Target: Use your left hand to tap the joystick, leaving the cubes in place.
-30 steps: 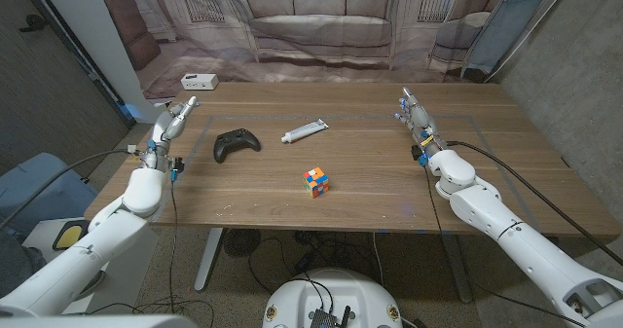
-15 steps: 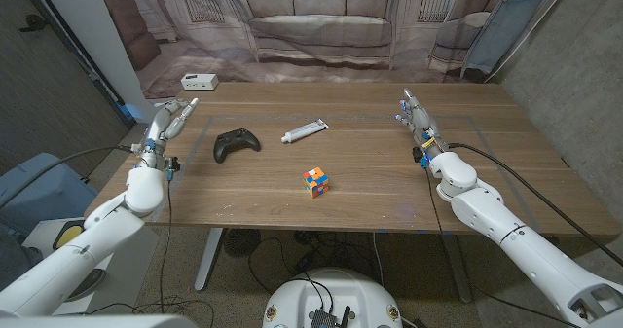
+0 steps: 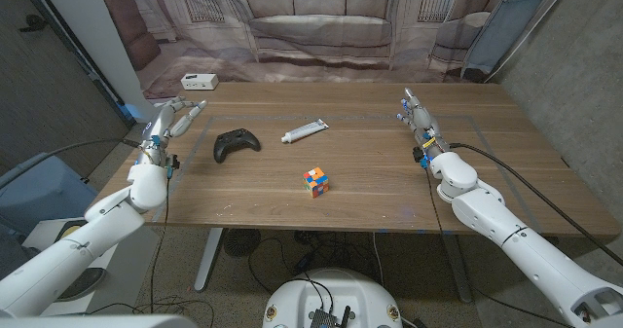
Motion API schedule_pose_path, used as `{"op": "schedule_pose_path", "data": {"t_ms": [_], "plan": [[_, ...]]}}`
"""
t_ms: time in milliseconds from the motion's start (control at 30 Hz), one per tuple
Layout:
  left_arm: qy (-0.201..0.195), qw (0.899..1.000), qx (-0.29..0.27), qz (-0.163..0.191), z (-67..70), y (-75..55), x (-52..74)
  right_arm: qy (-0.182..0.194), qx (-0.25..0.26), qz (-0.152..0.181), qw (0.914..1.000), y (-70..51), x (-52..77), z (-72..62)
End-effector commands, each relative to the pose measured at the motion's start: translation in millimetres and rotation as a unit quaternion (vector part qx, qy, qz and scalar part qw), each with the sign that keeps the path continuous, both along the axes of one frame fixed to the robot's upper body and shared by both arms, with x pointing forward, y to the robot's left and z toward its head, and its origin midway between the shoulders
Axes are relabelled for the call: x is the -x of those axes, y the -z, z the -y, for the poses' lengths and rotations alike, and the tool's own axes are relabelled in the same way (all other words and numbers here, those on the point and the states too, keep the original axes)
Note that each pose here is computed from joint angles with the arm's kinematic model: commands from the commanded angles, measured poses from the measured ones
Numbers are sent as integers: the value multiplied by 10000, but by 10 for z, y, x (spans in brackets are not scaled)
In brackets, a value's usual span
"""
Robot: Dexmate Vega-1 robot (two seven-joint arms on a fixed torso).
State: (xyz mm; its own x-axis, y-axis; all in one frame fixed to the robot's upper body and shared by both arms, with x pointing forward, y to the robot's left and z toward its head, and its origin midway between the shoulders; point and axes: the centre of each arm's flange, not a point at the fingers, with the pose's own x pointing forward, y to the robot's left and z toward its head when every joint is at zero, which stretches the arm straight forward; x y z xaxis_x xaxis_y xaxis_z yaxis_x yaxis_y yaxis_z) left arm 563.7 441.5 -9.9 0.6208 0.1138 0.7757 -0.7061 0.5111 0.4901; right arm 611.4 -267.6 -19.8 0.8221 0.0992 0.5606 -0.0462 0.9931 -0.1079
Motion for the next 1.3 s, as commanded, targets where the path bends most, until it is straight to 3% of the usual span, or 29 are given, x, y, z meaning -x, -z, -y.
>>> {"op": "schedule_pose_path", "data": {"t_ms": [33,233,767,1300], "plan": [[-514,9974,-506,-80,49,-133,35,24,-56,-27,10000,8,5,27],[-834,9934,-772,-123,85,-182,34,26,-46,-54,10000,20,-8,29],[-1199,9860,-1131,-253,108,-248,-4,41,-156,-61,9999,21,-34,11],[-1664,9714,-1653,-366,271,-273,-50,44,-197,-65,9998,2,-99,37]]}}
